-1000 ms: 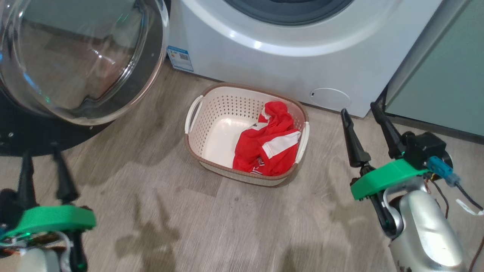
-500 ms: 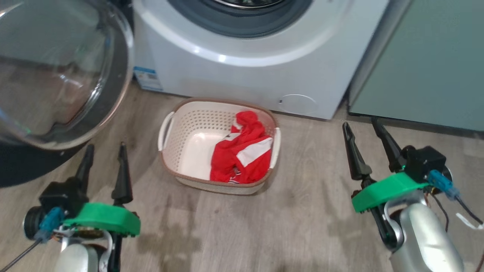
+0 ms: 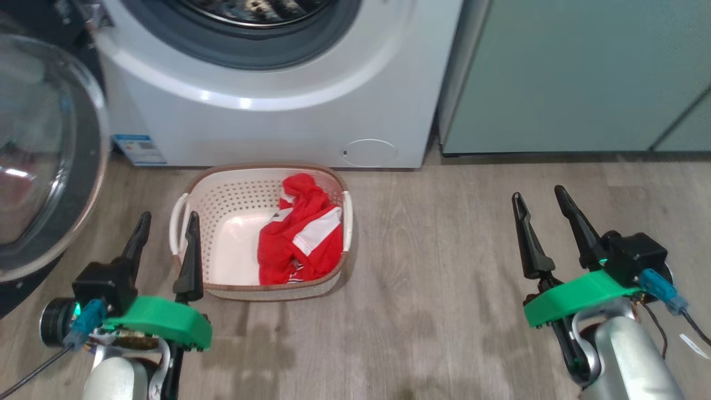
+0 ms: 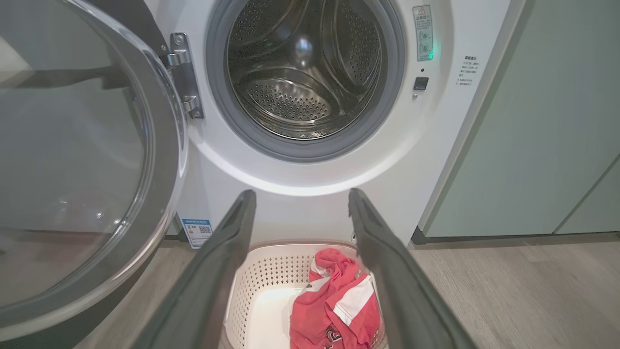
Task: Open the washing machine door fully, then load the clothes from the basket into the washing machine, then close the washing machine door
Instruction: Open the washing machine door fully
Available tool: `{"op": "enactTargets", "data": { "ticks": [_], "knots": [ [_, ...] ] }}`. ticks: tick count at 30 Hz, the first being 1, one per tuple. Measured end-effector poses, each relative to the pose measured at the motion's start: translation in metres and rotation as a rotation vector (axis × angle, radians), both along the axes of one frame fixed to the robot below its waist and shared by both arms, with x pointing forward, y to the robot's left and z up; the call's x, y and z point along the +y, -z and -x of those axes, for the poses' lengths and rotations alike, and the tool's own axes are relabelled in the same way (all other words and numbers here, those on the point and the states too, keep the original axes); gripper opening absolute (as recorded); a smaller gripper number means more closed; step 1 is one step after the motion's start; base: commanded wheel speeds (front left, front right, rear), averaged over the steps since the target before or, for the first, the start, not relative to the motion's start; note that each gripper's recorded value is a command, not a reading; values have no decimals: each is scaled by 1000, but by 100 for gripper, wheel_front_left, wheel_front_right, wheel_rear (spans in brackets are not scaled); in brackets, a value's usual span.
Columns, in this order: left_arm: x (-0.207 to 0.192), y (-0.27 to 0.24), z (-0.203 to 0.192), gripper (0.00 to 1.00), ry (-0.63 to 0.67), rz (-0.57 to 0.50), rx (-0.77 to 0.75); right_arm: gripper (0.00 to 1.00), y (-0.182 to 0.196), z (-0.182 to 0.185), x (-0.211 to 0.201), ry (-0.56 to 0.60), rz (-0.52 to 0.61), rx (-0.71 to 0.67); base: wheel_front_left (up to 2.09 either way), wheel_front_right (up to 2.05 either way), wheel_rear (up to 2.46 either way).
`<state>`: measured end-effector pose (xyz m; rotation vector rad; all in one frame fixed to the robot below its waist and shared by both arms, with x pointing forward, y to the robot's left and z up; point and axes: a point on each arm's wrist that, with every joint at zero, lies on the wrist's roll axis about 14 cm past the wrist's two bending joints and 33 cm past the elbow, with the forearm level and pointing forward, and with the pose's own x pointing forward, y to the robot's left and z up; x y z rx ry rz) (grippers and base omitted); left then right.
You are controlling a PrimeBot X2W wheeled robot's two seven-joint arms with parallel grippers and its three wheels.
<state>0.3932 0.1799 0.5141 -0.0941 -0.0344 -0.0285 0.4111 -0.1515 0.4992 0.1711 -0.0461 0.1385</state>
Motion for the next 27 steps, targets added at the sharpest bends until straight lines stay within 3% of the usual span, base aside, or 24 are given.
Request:
{"op": "enactTargets", "data": {
  "ticks": [9,27],
  "knots": [
    [-19,3,-12,100,55,-15,8,100,-1,13,-25,71,5,-6,0,0,0],
    [-15,5,-13,100,44,-30,18,100,1,11,-20,57,2,0,0,0,0]
  ]
}}
